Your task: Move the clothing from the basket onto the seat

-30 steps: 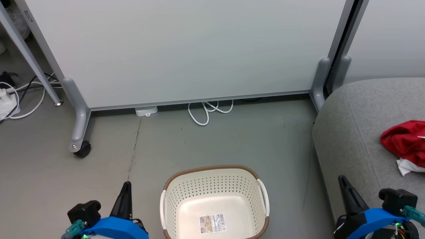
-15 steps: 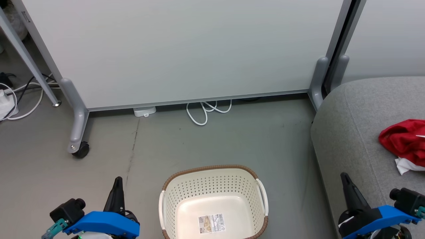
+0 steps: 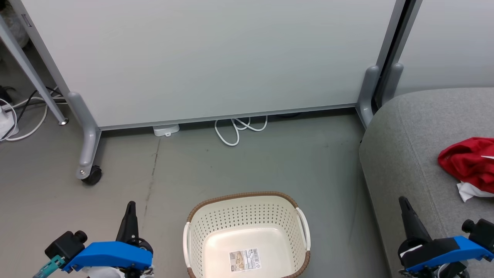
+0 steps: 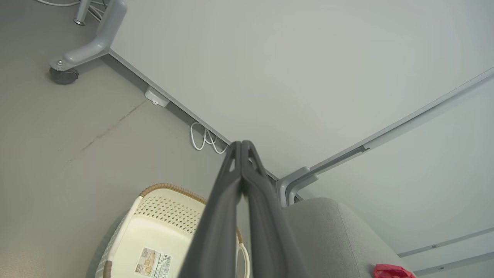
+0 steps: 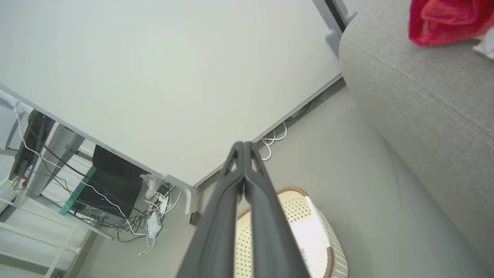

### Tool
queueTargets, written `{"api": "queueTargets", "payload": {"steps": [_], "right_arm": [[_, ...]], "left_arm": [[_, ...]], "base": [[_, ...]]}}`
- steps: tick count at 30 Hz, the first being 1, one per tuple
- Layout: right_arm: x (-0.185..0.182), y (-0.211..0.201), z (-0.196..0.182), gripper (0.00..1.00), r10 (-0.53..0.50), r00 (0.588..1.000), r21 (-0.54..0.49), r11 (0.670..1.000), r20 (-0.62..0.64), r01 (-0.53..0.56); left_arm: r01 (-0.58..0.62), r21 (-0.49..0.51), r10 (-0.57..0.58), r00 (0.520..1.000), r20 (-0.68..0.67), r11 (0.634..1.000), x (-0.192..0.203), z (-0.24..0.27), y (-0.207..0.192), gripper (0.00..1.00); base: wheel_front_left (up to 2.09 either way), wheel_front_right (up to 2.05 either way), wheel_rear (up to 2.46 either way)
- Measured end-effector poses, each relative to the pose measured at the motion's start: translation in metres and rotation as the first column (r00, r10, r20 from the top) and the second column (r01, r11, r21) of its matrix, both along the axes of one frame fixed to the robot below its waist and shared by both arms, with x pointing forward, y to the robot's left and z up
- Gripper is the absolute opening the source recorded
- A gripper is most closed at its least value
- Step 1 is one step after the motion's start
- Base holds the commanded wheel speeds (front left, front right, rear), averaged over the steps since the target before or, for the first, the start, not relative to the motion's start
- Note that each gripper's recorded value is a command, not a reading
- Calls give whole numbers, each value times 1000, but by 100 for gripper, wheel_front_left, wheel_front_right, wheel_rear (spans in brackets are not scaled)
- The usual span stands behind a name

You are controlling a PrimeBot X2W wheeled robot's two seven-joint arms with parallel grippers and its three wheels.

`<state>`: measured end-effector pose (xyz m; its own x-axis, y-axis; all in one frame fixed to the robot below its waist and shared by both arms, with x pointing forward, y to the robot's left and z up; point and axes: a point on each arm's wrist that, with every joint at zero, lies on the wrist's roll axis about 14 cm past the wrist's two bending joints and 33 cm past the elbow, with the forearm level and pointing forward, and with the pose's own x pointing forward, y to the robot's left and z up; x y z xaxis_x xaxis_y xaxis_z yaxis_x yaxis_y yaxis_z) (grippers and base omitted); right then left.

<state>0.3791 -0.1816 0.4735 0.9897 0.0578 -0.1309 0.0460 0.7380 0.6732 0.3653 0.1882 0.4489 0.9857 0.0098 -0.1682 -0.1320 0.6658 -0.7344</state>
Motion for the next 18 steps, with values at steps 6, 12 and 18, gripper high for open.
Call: {"api": "queueTargets", "payload": {"steps": [6, 12, 18], "right_arm": [[1, -2, 2, 0, -18, 1000, 88, 996, 2, 18], [2, -3, 5, 0, -31, 1000, 163, 986, 7, 29], [3, -4, 7, 0, -43, 999, 231, 972, 9, 40]], "left_arm": [[-18, -80, 19, 1000, 7, 997, 2, 4, 2, 0], [-30, -145, 32, 999, 14, 989, 4, 8, 4, 0], [-37, -206, 43, 999, 22, 978, 7, 13, 5, 0]], "base": [[0, 0, 0], [0, 0, 0], [0, 0, 0]]}}
